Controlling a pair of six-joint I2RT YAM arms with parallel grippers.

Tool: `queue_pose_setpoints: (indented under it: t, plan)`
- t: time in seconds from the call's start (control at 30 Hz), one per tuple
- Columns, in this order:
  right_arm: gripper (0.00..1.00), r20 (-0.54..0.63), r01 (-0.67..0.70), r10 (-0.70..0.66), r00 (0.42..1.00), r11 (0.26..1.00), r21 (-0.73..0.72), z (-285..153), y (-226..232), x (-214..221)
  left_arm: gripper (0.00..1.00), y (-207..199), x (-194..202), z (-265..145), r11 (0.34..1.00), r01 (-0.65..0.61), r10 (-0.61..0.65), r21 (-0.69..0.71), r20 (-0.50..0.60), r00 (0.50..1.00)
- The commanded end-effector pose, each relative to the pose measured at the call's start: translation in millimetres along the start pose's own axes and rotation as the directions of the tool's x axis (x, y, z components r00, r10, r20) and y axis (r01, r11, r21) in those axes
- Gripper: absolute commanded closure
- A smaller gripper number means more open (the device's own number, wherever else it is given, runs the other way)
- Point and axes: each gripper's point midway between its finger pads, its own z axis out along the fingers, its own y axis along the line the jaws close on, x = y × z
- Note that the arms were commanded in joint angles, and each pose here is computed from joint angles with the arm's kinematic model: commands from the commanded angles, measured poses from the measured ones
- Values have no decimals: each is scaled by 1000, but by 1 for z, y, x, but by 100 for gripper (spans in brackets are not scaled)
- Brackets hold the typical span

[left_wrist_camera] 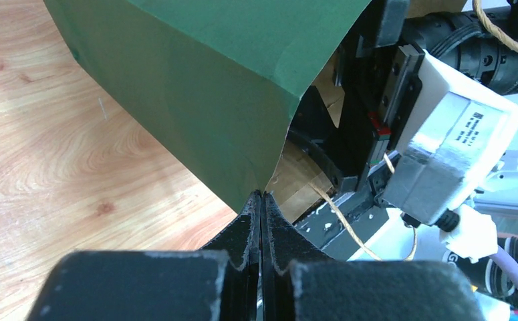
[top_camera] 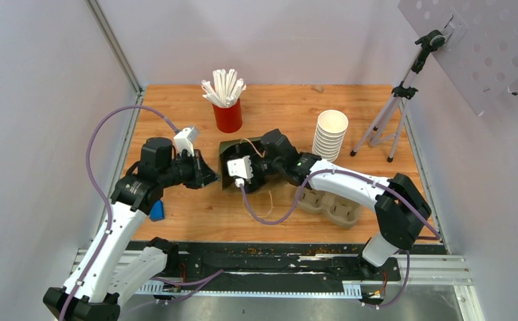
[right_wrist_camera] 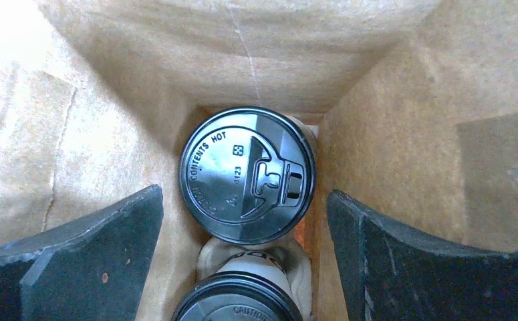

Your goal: Pack the takeout coffee

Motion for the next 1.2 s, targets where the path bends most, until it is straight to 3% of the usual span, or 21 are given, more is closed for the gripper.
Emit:
queue_pose_setpoints:
  t: [0.0,0.5,0.8,1.03,1.17]
  plan:
    - [9,77,-26,22,997,998,61,-22,-28,-33,100,-17,-21,-9,999,9,-12,37,71,997]
    - [15,158,-176,163,974,982,72,-80,-50,-79,100,-29,-33,-21,986,161,-164,37,109,980]
    - [15,290,-335,296,910,937,95,-114,-76,-125,100,-36,-54,-24,970,243,-244,23,139,960]
    - [15,308,-438,381,872,888,138,-123,-95,-132,100,-25,-53,-20,963,267,-261,-31,135,956]
    - [14,333,-517,438,835,831,203,-131,-116,-135,88,-21,-56,-22,964,258,-247,-64,147,958]
